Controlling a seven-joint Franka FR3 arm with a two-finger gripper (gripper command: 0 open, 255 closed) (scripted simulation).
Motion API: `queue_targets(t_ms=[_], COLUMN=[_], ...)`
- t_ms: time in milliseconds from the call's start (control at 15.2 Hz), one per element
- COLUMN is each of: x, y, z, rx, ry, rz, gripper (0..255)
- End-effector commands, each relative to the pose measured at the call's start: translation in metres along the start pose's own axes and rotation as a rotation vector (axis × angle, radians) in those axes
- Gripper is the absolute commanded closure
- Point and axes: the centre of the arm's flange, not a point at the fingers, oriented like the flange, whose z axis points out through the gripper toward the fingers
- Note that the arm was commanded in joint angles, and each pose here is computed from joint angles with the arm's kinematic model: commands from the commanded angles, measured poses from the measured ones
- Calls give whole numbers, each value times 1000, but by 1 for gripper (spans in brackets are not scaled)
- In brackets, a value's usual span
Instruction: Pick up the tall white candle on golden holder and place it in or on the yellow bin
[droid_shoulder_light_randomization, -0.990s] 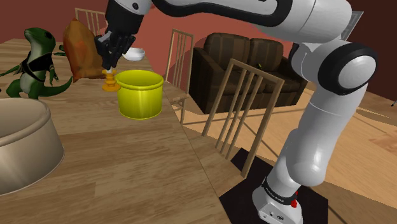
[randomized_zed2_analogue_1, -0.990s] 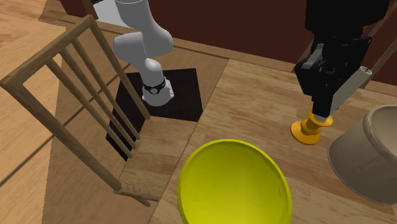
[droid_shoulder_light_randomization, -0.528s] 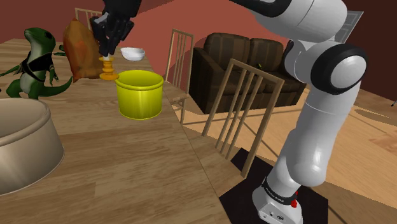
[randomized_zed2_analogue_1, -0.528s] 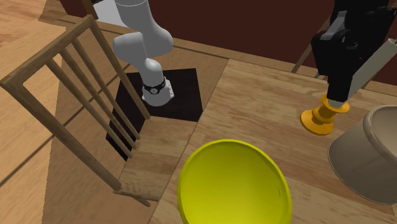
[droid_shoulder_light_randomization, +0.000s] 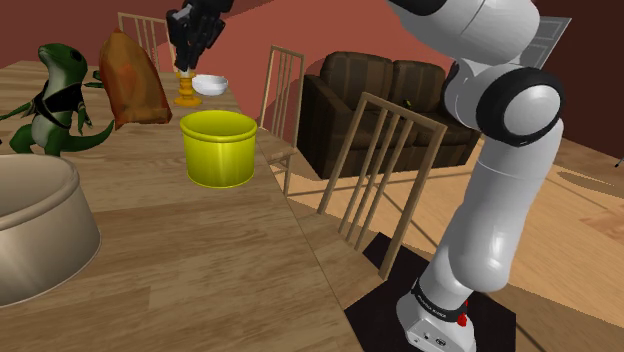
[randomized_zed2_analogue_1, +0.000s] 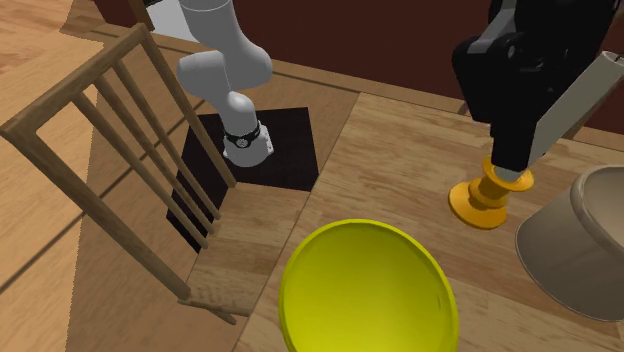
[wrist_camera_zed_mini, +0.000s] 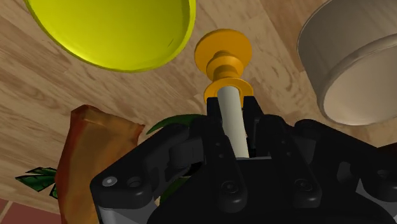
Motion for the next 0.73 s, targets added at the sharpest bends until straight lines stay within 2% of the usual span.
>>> queue_targets(t_ms=[0, 462, 660], x=[-3, -3, -9], y=[26, 119, 119], z=[0, -2, 12], rx=[1, 1, 1], ry=[0, 0, 0], rz=[-1, -1, -1], gripper=[255, 255, 255])
